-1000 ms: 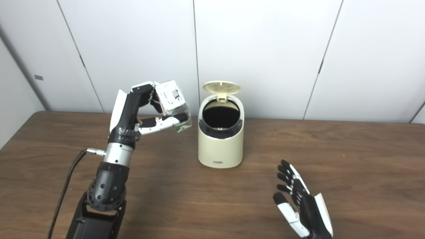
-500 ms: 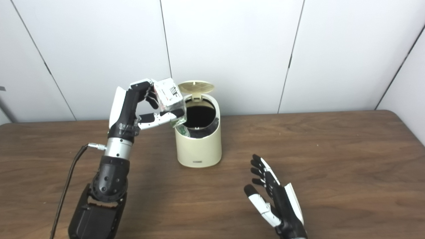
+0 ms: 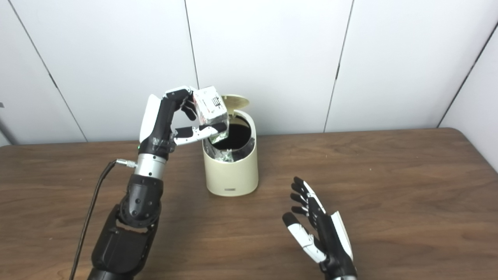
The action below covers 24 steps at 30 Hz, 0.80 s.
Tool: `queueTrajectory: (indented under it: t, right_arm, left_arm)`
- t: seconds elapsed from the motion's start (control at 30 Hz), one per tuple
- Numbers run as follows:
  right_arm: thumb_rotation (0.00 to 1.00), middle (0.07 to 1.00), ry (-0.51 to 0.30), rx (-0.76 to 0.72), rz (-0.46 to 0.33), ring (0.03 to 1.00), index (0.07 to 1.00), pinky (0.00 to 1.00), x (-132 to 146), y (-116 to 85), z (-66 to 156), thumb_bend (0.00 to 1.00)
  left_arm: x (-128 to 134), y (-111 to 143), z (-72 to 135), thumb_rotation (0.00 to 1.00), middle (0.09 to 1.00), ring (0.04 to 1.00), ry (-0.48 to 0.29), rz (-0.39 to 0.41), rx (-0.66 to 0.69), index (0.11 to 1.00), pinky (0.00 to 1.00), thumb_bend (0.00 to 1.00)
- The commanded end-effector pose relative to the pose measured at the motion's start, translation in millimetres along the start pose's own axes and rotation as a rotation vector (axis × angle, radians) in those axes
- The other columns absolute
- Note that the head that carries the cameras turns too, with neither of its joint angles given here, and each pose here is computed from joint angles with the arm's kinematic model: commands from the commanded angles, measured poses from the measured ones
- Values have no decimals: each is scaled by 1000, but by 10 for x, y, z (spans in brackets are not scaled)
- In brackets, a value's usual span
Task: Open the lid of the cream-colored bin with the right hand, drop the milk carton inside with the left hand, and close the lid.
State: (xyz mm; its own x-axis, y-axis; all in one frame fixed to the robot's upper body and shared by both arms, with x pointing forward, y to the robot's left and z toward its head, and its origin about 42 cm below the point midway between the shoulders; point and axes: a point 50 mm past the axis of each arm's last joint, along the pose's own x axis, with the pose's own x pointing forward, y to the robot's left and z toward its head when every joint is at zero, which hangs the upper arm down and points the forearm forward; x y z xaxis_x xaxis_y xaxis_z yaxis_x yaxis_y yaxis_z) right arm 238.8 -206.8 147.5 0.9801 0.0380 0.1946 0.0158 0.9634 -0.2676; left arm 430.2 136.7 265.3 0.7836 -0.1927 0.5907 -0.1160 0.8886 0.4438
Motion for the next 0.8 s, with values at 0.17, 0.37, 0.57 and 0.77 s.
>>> queueTrajectory:
  t: [0.17,0.37,0.57,0.77]
  right_arm:
    - [846,903,-88,33,-15,884,914,809,56,-13,162,566]
    - [857,892,-87,61,3,864,883,778,35,23,218,588]
    - [856,889,-79,72,9,855,867,764,26,33,250,586]
    - [860,888,-70,79,19,856,857,764,12,48,269,591]
  left_arm:
    - [228,-55,123,0,503,414,-192,48,60,499,392,501]
    - [238,-109,49,0,497,420,-226,38,102,498,411,502]
    - [226,-184,-38,0,504,429,-235,18,110,491,420,502]
    - [252,-226,-110,0,512,430,-236,34,131,491,414,501]
